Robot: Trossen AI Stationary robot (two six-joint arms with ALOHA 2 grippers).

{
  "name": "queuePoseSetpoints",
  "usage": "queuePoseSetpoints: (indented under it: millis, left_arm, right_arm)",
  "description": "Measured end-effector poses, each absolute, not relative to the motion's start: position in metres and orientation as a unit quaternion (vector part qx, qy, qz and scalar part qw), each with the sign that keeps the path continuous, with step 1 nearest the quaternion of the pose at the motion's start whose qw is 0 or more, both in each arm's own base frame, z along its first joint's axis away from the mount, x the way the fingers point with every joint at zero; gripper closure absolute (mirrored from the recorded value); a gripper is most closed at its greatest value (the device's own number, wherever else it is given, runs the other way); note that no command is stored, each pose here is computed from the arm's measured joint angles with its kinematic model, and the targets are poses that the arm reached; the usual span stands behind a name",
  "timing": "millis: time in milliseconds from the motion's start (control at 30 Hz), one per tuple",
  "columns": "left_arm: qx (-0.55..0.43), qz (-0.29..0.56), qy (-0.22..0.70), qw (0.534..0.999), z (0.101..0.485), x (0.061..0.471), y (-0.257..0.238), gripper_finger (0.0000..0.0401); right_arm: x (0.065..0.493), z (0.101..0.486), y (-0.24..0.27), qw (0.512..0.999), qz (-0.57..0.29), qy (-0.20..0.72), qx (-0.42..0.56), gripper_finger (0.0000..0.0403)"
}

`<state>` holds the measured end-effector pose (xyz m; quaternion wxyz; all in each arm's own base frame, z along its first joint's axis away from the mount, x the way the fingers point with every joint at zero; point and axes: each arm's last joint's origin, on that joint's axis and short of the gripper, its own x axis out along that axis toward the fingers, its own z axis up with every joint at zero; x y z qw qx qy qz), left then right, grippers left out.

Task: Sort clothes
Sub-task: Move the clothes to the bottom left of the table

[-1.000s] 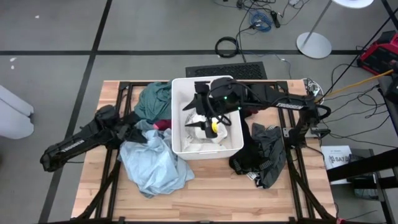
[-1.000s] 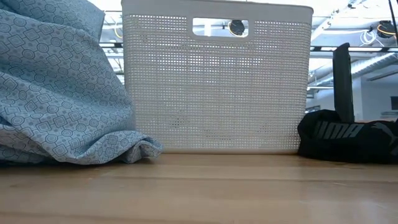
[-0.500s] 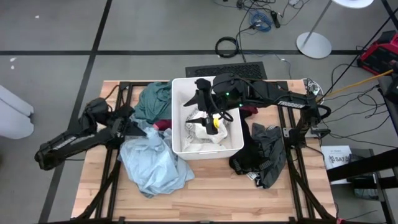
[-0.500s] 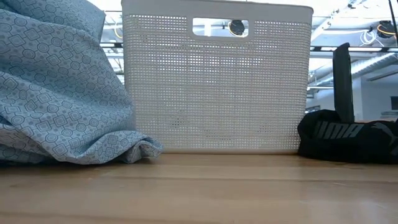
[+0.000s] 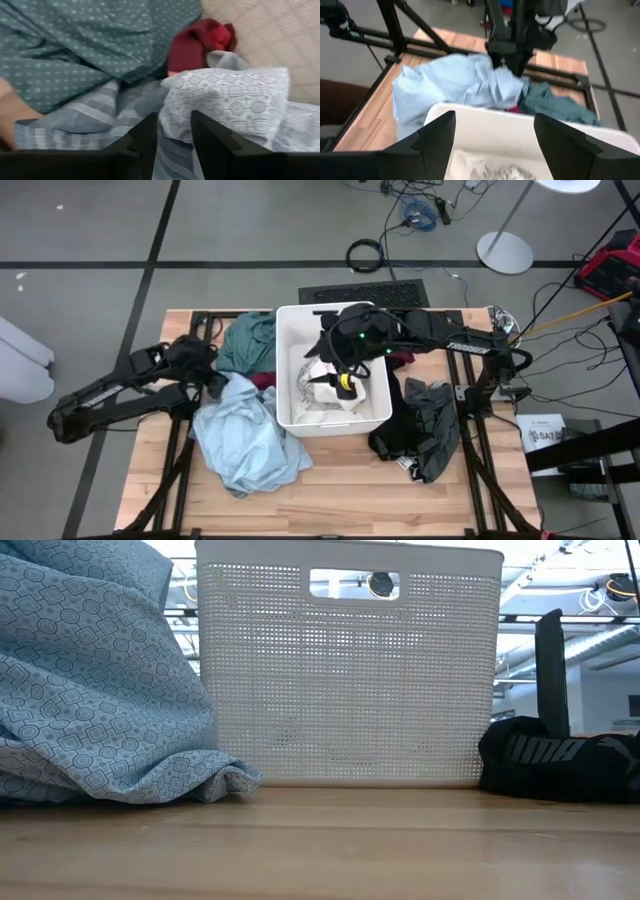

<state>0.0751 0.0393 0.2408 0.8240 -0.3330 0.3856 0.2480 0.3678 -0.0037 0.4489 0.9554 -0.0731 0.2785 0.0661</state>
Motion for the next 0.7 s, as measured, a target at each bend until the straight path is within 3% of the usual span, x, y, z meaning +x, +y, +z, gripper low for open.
queuePoseSetpoints:
  millis: [333,700]
  left_arm:
    - [-0.379,0.257,0.453,0.765,0.203,0.088,0.028,0.0277]
    - [-0.289,0.267,0.551,0.736,0.175,0.129,0.012,0.0277]
  right_arm:
    - [0.362,0.441,-0.001,0.941,0.068,0.329,-0.051,0.0143]
    - [0.362,0.441,0.001,0.941,0.075,0.324,-0.063,0.0143]
